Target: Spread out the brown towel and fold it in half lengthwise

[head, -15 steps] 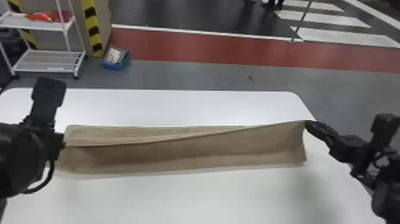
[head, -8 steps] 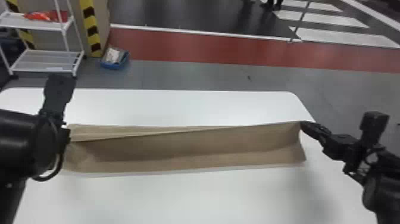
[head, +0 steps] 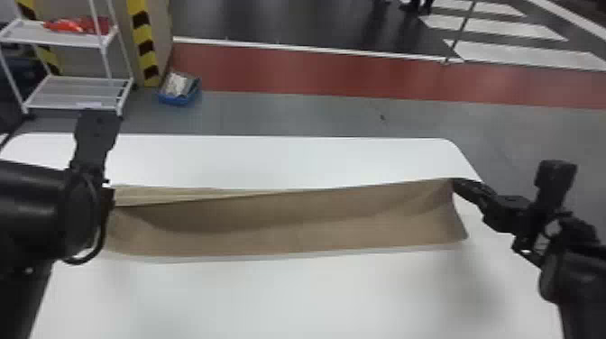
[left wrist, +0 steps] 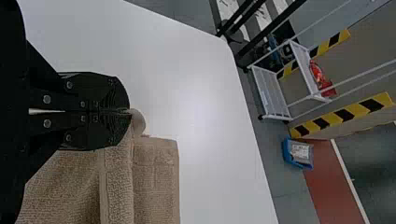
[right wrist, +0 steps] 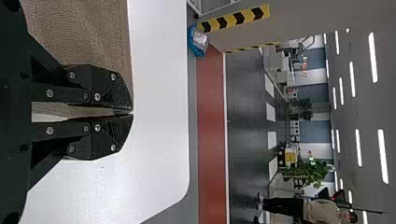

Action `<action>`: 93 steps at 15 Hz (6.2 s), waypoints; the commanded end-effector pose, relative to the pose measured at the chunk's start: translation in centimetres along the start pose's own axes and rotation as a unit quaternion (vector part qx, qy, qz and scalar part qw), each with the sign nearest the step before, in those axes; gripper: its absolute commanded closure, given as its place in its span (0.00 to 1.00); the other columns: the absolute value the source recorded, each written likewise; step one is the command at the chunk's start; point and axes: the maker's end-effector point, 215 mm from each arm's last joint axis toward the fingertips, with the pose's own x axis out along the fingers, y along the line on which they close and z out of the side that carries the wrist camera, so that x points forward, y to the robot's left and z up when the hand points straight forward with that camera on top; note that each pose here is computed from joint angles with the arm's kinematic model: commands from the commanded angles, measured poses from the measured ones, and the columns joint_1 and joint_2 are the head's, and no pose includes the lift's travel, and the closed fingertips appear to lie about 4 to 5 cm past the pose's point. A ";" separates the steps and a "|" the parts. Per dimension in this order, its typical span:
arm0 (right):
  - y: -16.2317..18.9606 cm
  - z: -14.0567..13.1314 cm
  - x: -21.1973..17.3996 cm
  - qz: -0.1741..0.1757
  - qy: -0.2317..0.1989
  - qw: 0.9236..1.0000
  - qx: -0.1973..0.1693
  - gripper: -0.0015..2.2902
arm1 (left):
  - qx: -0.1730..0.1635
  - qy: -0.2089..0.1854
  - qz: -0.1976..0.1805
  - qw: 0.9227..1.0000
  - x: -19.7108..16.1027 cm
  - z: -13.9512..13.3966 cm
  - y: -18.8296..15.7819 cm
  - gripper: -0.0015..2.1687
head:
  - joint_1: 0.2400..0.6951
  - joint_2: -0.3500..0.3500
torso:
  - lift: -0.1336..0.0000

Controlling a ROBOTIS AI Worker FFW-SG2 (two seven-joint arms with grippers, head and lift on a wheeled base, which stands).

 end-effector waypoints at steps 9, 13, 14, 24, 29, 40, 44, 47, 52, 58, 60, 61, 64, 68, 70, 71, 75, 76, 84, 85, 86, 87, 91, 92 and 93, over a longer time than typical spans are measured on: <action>-0.5 -0.4 1.5 -0.004 0.004 1.000 -0.009 0.45 | 0.002 -0.025 -0.010 1.000 -0.6 4.2 -2.8 0.57 | 1.00 0.21 | 0.07; -0.2 -0.6 2.6 -0.009 0.005 1.000 -0.027 0.44 | -0.017 -0.066 -0.009 0.998 1.4 6.6 -3.9 0.36 | 1.00 0.21 | 0.07; -0.4 -0.6 2.7 -0.014 0.004 0.999 -0.028 0.34 | -0.024 -0.085 -0.006 0.996 1.5 7.5 -3.9 0.23 | 1.00 0.21 | 0.07; 0.6 0.5 3.7 -0.017 -0.004 0.999 -0.045 0.07 | 0.028 -0.055 0.096 0.993 2.6 1.6 3.0 0.01 | 1.00 0.28 | 0.07; 0.0 -0.5 2.7 -0.020 0.001 0.999 -0.046 0.08 | 0.004 -0.118 0.105 0.987 2.6 4.2 4.0 0.01 | 1.00 0.34 | 0.07; 0.3 -0.6 1.4 -0.014 -0.005 0.999 -0.040 0.08 | -0.005 -0.091 0.034 0.995 1.5 4.4 -1.5 0.01 | 1.00 0.27 | 0.07; 0.7 -0.5 1.5 -0.010 -0.008 0.999 -0.045 0.08 | -0.096 -0.175 0.028 0.979 0.9 7.2 -0.4 0.01 | 1.00 0.25 | 0.07; 0.3 0.0 1.5 -0.012 -0.010 0.999 -0.049 0.08 | -0.087 -0.147 0.029 0.985 2.4 4.2 1.8 0.02 | 1.00 0.26 | 0.07; 0.6 -0.3 1.6 -0.007 -0.004 0.999 -0.047 0.09 | -0.094 -0.065 -0.049 0.992 3.9 -3.1 2.9 0.05 | 1.00 0.31 | 0.07; 0.9 -0.5 1.8 -0.006 -0.001 0.999 -0.050 0.09 | -0.102 -0.058 -0.076 0.990 4.0 -3.9 2.3 0.17 | 1.00 0.33 | 0.07; 0.8 -0.6 1.7 -0.006 0.000 0.999 -0.048 0.09 | -0.099 -0.053 -0.085 0.990 4.0 -4.2 1.8 0.17 | 1.00 0.33 | 0.07; 0.7 -0.7 1.6 -0.007 0.000 0.999 -0.047 0.09 | -0.096 -0.049 -0.084 0.991 4.0 -4.4 1.8 0.24 | 1.00 0.33 | 0.07; 0.3 -0.8 1.5 -0.011 0.002 0.999 -0.047 0.09 | -0.094 -0.038 -0.084 0.991 3.8 -5.2 1.7 0.50 | 1.00 0.32 | 0.07; 0.3 -1.0 1.4 -0.010 0.003 0.999 -0.045 0.09 | -0.101 -0.035 -0.080 0.991 2.9 -6.4 3.1 0.56 | 1.00 0.31 | 0.07; 0.7 -1.1 1.6 -0.007 0.005 0.999 -0.045 0.09 | -0.106 -0.038 -0.075 0.991 2.3 -6.9 4.1 0.56 | 1.00 0.31 | 0.07; 1.0 -1.2 1.7 -0.005 0.006 0.999 -0.046 0.09 | -0.111 -0.037 -0.074 0.990 2.1 -7.4 4.5 0.56 | 1.00 0.32 | 0.07; 1.4 -1.8 1.7 -0.002 0.011 0.999 -0.042 0.09 | -0.124 -0.069 -0.060 0.988 1.6 -6.1 5.4 0.55 | 1.00 0.35 | 0.07; 1.5 -2.0 1.6 -0.001 0.013 0.999 -0.040 0.09 | -0.133 -0.099 -0.059 0.984 1.2 -4.2 5.8 0.51 | 1.00 0.35 | 0.07; 1.2 -1.4 -0.4 0.015 0.002 1.000 -0.007 0.09 | -0.142 -0.137 -0.124 0.972 0.8 0.1 2.2 0.46 | 1.00 0.31 | 0.07; 1.9 -1.6 -0.5 0.036 0.003 0.999 0.005 0.09 | -0.141 -0.139 -0.135 0.971 0.9 0.5 2.0 0.39 | 1.00 0.31 | 0.07; 1.5 -1.6 -1.1 0.042 0.005 0.999 0.018 0.09 | -0.141 -0.140 -0.144 0.970 1.0 0.8 1.8 0.27 | 1.00 0.30 | 0.07; 1.3 -1.3 -1.2 0.043 0.001 0.999 0.027 0.09 | -0.140 -0.142 -0.149 0.969 1.2 1.2 1.8 0.19 | 1.00 0.30 | 0.07; 2.0 -0.2 -0.3 0.050 0.000 0.998 0.030 0.09 | -0.136 -0.122 -0.148 0.972 2.5 0.8 2.0 0.08 | 1.00 0.30 | 0.07; 1.9 0.0 -0.2 0.050 0.000 0.998 0.028 0.09 | -0.133 -0.108 -0.150 0.974 3.0 0.2 1.8 0.07 | 1.00 0.31 | 0.07; 1.9 -0.1 -0.1 0.050 0.004 0.998 0.031 0.09 | -0.131 -0.094 -0.154 0.975 3.3 -0.2 1.6 0.07 | 1.00 0.31 | 0.07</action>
